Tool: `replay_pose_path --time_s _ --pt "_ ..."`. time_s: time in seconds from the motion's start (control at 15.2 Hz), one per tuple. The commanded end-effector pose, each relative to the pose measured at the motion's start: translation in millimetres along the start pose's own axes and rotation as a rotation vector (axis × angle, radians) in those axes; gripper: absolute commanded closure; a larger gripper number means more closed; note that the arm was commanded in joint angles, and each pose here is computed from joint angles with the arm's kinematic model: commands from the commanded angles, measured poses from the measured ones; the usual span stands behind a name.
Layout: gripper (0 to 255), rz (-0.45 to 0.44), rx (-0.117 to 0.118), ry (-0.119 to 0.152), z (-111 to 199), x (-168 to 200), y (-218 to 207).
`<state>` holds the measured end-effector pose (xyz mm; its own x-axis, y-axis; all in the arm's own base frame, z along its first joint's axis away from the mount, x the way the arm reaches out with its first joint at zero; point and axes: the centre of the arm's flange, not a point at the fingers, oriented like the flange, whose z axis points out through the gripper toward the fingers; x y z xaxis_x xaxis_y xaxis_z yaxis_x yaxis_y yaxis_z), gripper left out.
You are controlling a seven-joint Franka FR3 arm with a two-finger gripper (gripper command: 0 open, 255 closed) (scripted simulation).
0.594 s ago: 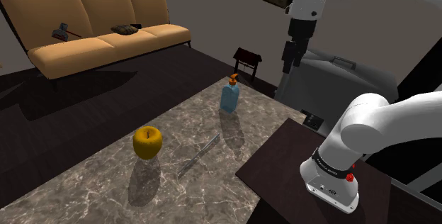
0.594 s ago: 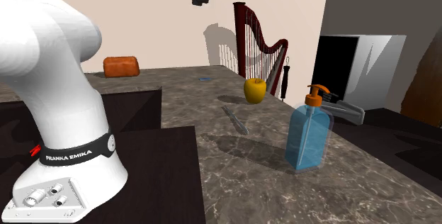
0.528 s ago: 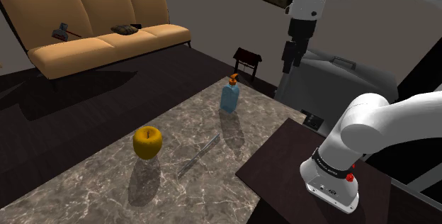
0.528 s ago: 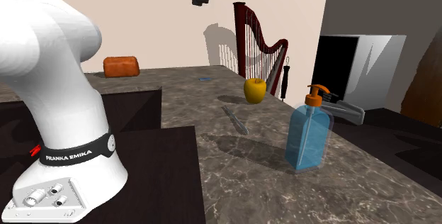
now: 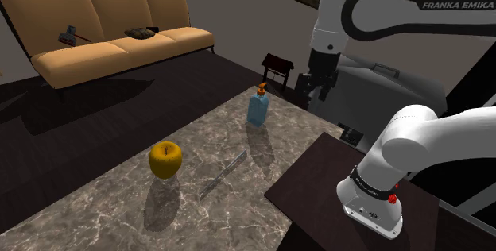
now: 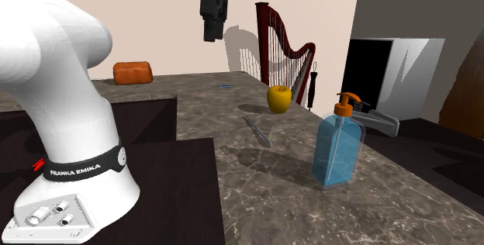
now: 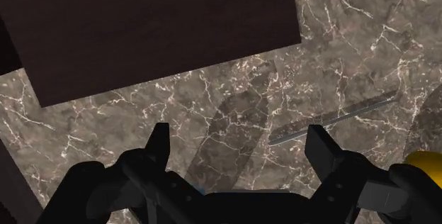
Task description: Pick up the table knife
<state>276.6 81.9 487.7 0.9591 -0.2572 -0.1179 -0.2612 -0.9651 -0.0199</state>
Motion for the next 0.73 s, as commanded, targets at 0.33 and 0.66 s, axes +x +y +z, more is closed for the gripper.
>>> replay_pose_path --time_s 0.33,0.66 --pt "0 0.310 0.007 0.040 66.0 2.1 -60.5" --pt "0 0.525 0.010 0.068 113.5 15.5 -104.2"
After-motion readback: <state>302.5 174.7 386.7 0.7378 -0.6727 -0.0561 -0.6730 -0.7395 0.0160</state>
